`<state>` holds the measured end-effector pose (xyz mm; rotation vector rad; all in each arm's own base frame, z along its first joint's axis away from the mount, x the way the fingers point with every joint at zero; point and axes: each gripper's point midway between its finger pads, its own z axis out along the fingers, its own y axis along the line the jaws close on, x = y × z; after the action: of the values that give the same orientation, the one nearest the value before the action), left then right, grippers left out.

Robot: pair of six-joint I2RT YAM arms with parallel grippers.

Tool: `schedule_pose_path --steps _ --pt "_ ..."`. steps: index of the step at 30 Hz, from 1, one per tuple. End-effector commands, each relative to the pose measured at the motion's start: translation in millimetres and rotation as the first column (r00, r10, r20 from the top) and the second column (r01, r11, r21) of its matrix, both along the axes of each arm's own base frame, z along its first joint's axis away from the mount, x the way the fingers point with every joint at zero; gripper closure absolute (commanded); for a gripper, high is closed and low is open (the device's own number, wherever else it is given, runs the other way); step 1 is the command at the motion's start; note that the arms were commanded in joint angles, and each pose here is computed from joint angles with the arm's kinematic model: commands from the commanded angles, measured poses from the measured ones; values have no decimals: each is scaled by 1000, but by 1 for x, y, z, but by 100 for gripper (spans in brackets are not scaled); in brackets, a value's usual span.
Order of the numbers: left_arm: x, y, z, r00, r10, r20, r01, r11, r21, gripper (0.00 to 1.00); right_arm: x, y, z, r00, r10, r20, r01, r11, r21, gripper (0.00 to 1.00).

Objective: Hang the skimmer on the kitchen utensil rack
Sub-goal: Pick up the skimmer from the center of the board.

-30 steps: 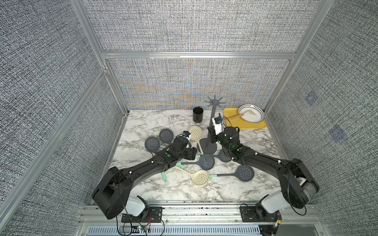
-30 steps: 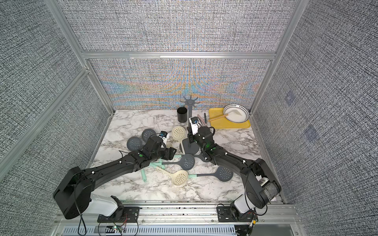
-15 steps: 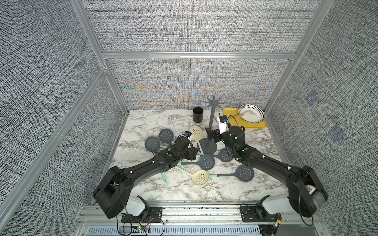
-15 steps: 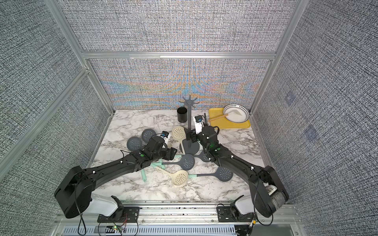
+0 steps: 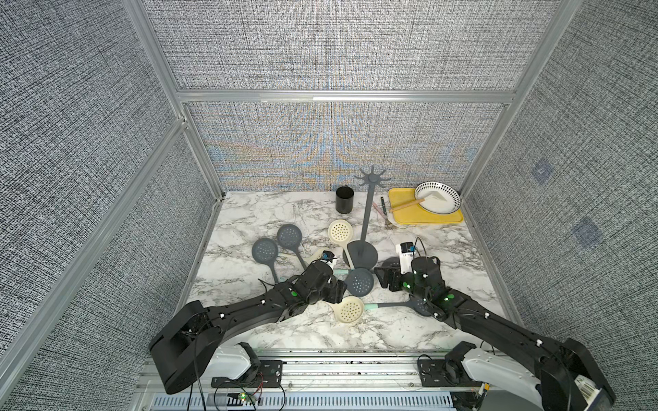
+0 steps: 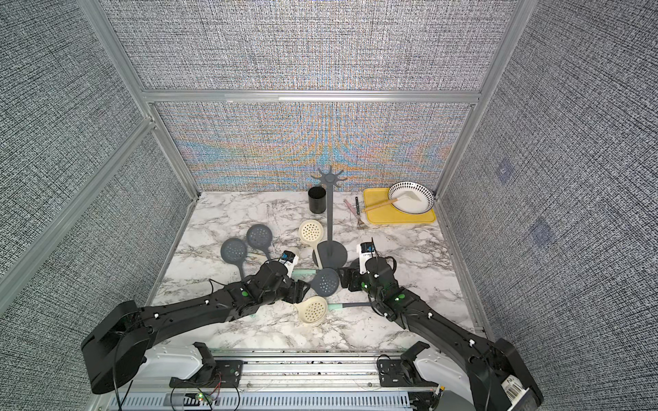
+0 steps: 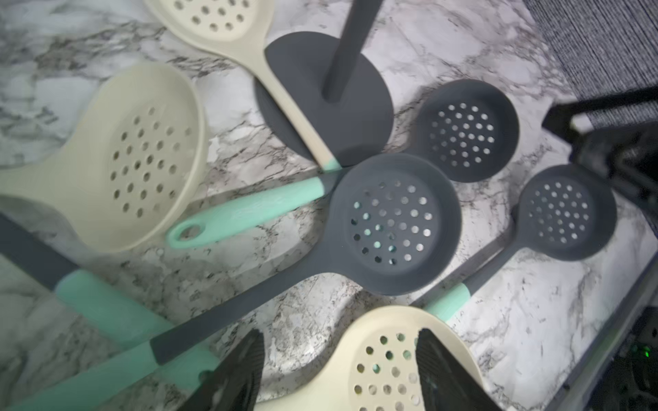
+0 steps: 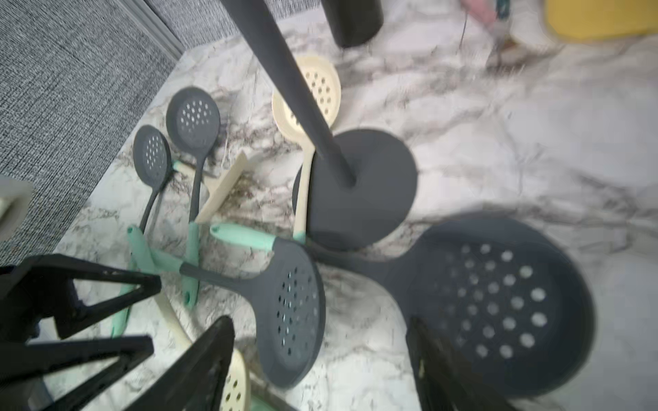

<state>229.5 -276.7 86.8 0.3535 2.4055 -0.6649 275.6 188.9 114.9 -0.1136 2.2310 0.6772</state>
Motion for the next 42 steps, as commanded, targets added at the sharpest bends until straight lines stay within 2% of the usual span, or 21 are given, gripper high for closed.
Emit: schedule_pose_path --steps 1,5,8,14,17,22,27,31,36,42 --pt "15 6 14 987 162 10 -161 983 -89 30 -6 12 -14 995 19 -101 -13 998 66 22" --pt "17 31 14 962 274 12 -273 961 -51 29 1 27 -32 984 53 -169 -40 996 80 26" --pt "16 42 18 954 298 21 -297 954 -35 28 6 42 -44 973 91 -211 -69 992 108 28" --pt "15 56 30 949 310 57 -309 951 -22 28 19 55 -67 957 103 -272 -85 993 77 34" --pt "14 60 32 945 321 67 -319 947 -34 27 20 56 -74 954 102 -283 -85 994 74 45" --pt "15 64 33 943 326 72 -325 945 -28 27 17 49 -75 959 83 -271 -72 996 50 71" --pt "21 74 44 935 344 89 -343 939 -23 28 18 27 -56 981 5 -192 -7 1000 -11 87" --pt "28 93 67 919 382 99 -373 923 -94 27 16 10 -32 991 -51 -122 52 999 5 97" --pt "25 109 106 903 402 151 -370 907 -201 25 10 -6 -2 989 -134 -67 139 986 91 100" --pt "17 108 138 905 378 193 -313 901 -299 22 4 -17 35 981 -191 -22 192 963 187 100"
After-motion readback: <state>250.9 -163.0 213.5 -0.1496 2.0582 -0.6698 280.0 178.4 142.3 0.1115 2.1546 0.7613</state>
